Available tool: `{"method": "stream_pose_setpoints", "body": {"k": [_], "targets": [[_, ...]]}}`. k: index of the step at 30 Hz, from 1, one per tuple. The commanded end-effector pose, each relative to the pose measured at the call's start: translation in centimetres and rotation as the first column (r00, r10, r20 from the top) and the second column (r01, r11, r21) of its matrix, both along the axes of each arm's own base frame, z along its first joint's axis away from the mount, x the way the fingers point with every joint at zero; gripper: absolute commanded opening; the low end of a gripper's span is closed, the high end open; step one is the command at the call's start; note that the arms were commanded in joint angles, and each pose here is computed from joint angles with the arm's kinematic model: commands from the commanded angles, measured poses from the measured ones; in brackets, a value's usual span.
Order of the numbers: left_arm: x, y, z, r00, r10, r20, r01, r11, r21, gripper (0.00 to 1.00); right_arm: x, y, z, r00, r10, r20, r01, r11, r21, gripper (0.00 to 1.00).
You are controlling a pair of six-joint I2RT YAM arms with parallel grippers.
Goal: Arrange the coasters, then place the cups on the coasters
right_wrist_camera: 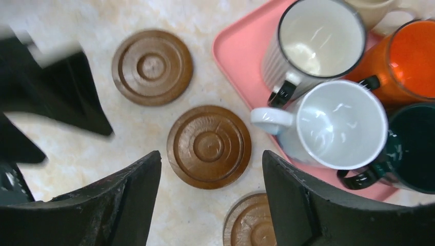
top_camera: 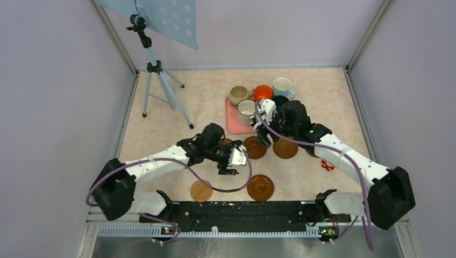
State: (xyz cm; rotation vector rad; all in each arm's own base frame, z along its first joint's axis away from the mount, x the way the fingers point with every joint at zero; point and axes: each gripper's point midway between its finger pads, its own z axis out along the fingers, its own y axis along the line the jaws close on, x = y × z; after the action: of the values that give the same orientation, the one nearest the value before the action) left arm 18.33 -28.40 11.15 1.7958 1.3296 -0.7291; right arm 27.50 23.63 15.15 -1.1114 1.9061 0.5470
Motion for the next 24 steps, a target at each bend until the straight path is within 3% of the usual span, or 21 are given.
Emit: {"method": "stream_pose_setpoints", "body": {"k": [1,7,10,16,24], "targets": [[-1.1,-5.7,0.1,0.998,-0.054,-0.036,0.055,0.998,0.033,0.81,1.6,-0.6,6.6,0.990,-0.132,0.046,0.125,0.983,0.131,0.72],[-2.7,-11.2,-2.0,0.989,-0.112,-0.091,0.119,0.990,0.074,0.79,5.8,-5.0,9.8,0.914,-0.401,-0.064,0.403,0.877,0.260,0.72],[-4.1,-12.6,-3.2,0.980,-0.153,-0.126,0.166,0.981,0.101,0.78,6.9,-6.7,11.0,0.882,-0.461,-0.103,0.469,0.832,0.296,0.72],[-6.6,-12.6,-5.7,0.953,-0.233,-0.196,0.264,0.954,0.145,0.77,7.2,-7.9,11.0,0.869,-0.490,-0.070,0.490,0.832,0.260,0.72],[-5.1,-10.8,-9.4,0.974,-0.094,-0.205,0.158,0.932,0.326,0.72,6.9,-8.0,10.4,0.875,-0.480,-0.061,0.479,0.841,0.250,0.71]]}}
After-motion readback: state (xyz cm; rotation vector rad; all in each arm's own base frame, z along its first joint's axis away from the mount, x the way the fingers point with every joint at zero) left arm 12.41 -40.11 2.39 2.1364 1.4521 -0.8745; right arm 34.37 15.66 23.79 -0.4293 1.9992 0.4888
